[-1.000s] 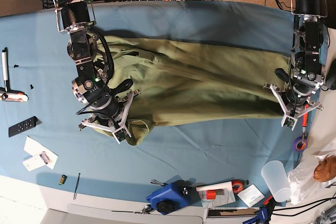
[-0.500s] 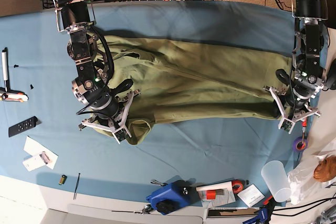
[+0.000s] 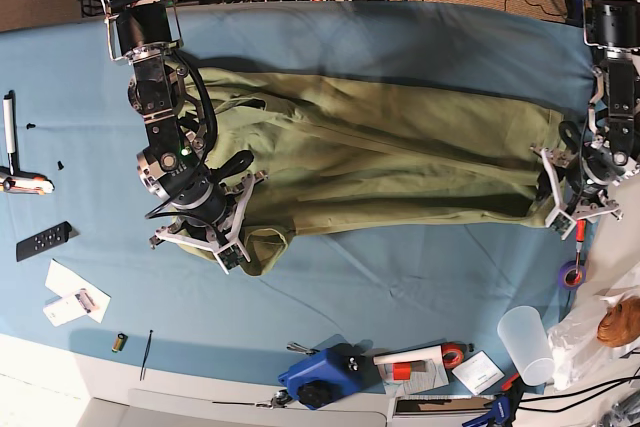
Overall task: Layout the t-shirt on the table in an organized manner, then fold the t-shirt properly
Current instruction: 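Hold the hem with the right gripper while the left gripper grasps the opposite edge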
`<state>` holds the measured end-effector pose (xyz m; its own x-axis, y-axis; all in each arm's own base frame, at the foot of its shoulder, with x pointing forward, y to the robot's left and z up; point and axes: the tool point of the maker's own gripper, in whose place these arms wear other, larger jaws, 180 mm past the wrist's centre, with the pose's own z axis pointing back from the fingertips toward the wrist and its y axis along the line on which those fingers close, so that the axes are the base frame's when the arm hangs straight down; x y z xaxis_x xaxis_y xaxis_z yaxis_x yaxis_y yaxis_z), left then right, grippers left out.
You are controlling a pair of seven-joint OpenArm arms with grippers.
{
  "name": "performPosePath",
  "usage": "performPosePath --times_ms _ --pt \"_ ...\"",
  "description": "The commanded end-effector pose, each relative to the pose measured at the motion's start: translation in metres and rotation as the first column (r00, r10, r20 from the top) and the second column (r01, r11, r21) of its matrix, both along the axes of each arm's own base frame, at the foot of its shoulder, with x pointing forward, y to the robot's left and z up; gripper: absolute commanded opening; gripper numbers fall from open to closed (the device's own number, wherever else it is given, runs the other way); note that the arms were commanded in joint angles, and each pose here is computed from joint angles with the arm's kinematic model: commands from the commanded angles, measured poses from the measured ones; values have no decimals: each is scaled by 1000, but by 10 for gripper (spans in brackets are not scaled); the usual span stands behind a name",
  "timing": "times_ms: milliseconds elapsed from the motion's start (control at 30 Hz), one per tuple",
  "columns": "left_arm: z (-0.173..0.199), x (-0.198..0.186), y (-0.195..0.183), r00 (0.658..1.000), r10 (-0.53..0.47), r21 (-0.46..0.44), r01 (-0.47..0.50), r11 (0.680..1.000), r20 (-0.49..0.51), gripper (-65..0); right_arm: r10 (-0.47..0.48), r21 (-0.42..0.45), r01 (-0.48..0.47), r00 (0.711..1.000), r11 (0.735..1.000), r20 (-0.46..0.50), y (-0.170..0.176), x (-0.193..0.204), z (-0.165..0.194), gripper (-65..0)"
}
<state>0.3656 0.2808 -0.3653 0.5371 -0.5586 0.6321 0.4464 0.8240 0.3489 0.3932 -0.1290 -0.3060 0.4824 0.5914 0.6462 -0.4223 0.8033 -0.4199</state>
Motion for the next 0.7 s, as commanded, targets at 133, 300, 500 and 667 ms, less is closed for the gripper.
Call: performPosePath --times_ms 133,300,500,667 --pt "21 12 -3 997 -36 -45 39 998 63 -355 -1 4 1 998 1000 61 -2 10 19 -650" --pt "24 12 -12 996 -50 -94 56 994 68 -355 -1 4 1 998 1000 60 -2 10 19 -650" --pt "21 12 -28 995 -65 -150 75 986 69 -356 -1 4 1 998 1000 60 -2 10 19 -650" --pt "23 21 -23 994 31 -161 -14 987 104 -390 -2 3 1 998 1000 60 -2 10 18 -650"
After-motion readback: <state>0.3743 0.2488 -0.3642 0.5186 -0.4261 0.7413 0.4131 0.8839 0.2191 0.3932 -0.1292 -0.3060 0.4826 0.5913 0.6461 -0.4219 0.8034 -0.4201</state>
